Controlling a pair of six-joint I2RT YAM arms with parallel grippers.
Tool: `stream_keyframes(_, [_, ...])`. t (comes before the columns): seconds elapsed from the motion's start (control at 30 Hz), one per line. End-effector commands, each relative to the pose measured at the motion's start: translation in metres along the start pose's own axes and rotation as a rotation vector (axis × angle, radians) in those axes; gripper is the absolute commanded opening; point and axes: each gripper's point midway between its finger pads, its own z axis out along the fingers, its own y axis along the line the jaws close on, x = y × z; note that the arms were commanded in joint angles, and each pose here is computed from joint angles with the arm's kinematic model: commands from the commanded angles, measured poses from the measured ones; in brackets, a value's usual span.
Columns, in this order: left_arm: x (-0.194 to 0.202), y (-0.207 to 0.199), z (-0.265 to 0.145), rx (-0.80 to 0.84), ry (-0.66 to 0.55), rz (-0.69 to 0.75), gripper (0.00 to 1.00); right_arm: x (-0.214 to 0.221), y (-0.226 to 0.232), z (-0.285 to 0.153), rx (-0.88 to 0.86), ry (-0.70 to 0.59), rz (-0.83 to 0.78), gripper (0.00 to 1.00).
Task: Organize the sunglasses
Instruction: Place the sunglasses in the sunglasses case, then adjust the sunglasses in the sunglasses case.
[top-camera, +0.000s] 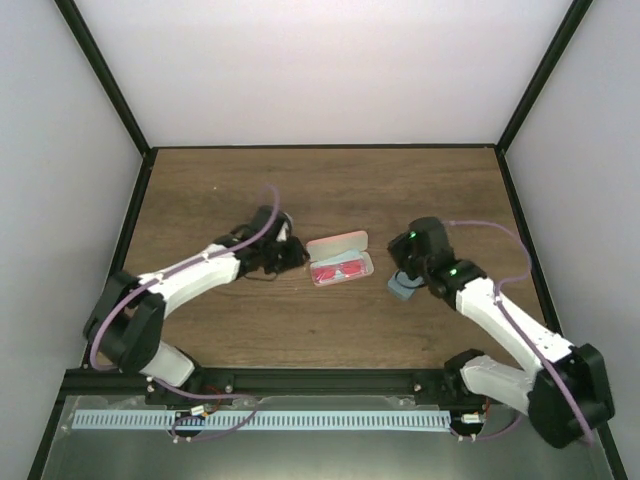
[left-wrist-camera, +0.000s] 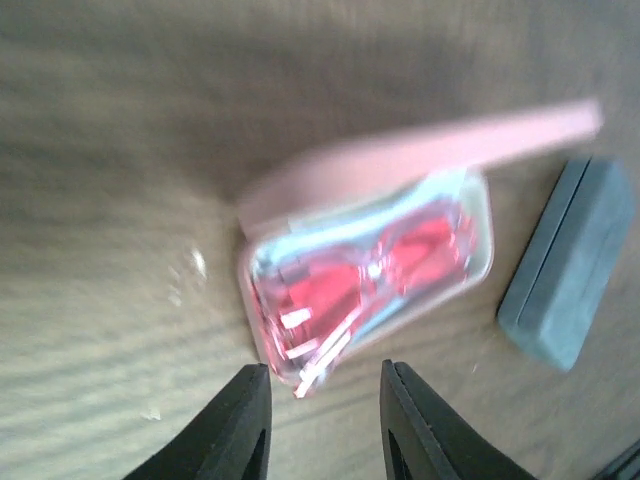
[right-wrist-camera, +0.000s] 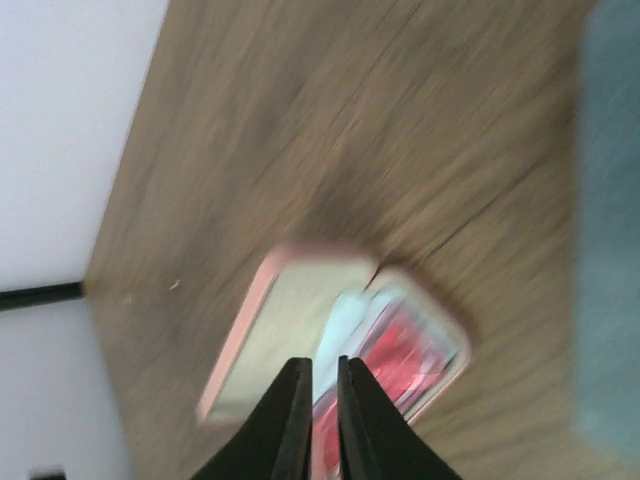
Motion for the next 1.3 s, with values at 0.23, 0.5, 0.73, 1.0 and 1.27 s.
stream_keyframes(0.23, [0.04, -0.008, 0.039, -0.052, 0.125, -0.021, 0.32, -0.047, -0.037, 0.075, 0.124, 0.308, -0.12, 0.02])
stream_keyframes(0.5, [0.055, -0.006, 0.054, -0.099, 0.208, -0.026, 0.15, -0.033, -0.047, 0.102, 0.117, 0.412, -0.145, 0.02])
stream_keyframes(0.73, [0.066, 0.009, 0.045, -0.115, 0.2, -0.031, 0.05, -0.024, -0.056, 0.111, 0.116, 0.466, -0.158, 0.02])
stream_keyframes(1.0, [0.065, 0.017, 0.062, -0.168, 0.213, -0.04, 0.05, -0.018, -0.06, 0.116, 0.108, 0.496, -0.155, 0.02])
stream_keyframes(1.27, [0.051, 0.004, 0.083, -0.167, 0.226, 0.003, 0.06, -0.015, -0.066, 0.119, 0.119, 0.513, -0.162, 0.03])
